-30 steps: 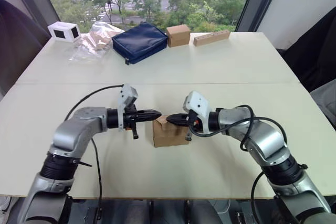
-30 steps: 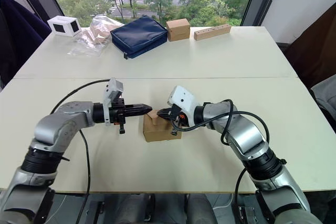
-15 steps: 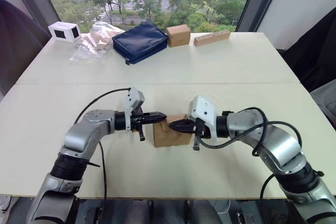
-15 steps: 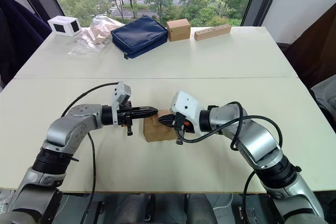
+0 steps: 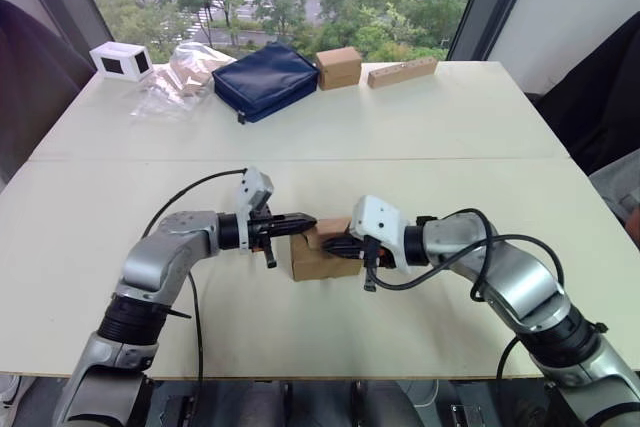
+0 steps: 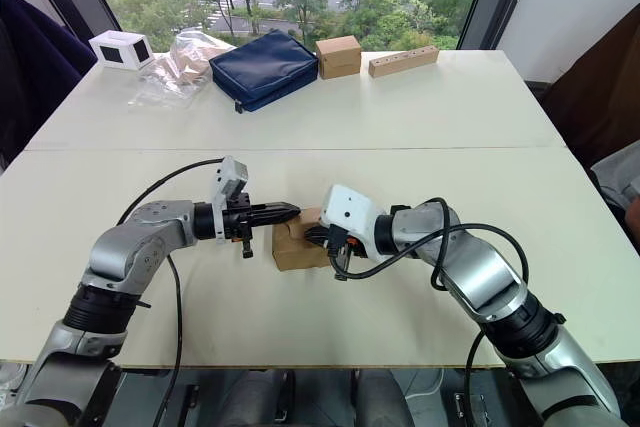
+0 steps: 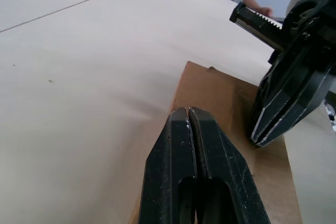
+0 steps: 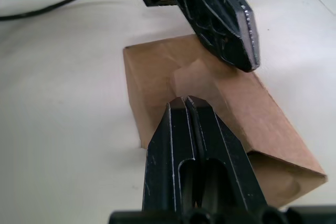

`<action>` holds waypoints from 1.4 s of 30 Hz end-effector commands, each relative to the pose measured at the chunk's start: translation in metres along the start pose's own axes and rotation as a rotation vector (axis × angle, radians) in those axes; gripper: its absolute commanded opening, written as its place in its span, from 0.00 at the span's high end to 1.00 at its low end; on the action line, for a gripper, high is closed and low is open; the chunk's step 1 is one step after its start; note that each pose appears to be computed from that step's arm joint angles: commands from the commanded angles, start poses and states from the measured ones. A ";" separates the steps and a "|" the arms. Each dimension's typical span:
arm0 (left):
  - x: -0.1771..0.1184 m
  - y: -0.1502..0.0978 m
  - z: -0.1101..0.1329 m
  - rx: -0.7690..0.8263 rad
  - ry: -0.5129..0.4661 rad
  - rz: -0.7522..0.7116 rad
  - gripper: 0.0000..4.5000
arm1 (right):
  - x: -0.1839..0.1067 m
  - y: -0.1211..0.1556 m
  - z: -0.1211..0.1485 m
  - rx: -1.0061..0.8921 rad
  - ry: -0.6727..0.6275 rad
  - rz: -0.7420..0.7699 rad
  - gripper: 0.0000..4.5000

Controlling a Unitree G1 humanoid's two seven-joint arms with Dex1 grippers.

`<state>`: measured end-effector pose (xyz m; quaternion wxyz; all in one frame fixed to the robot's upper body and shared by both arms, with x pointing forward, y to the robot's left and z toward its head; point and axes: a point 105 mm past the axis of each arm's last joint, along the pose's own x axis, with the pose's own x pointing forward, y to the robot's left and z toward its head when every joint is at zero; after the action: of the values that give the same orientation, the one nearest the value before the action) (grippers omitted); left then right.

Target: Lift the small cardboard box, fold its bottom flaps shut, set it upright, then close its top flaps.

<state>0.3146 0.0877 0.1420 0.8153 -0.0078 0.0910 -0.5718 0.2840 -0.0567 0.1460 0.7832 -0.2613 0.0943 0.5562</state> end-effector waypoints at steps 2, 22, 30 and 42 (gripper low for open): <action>-0.002 -0.001 0.002 -0.004 -0.016 0.004 0.99 | -0.002 -0.010 -0.001 -0.032 0.019 -0.054 1.00; 0.000 -0.007 -0.002 0.142 0.061 -0.005 0.99 | -0.023 0.004 0.022 0.117 -0.136 0.013 1.00; -0.007 -0.016 0.032 0.178 0.005 -0.012 0.99 | -0.030 -0.019 0.022 0.129 -0.164 -0.091 1.00; 0.002 -0.025 0.014 0.187 0.076 -0.023 0.99 | -0.011 -0.017 0.005 0.077 -0.085 -0.065 1.00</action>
<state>0.2983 0.0774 0.1597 0.8067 0.0713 0.0720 -0.5823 0.2934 -0.0701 0.1542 0.8170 -0.1939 0.0916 0.5353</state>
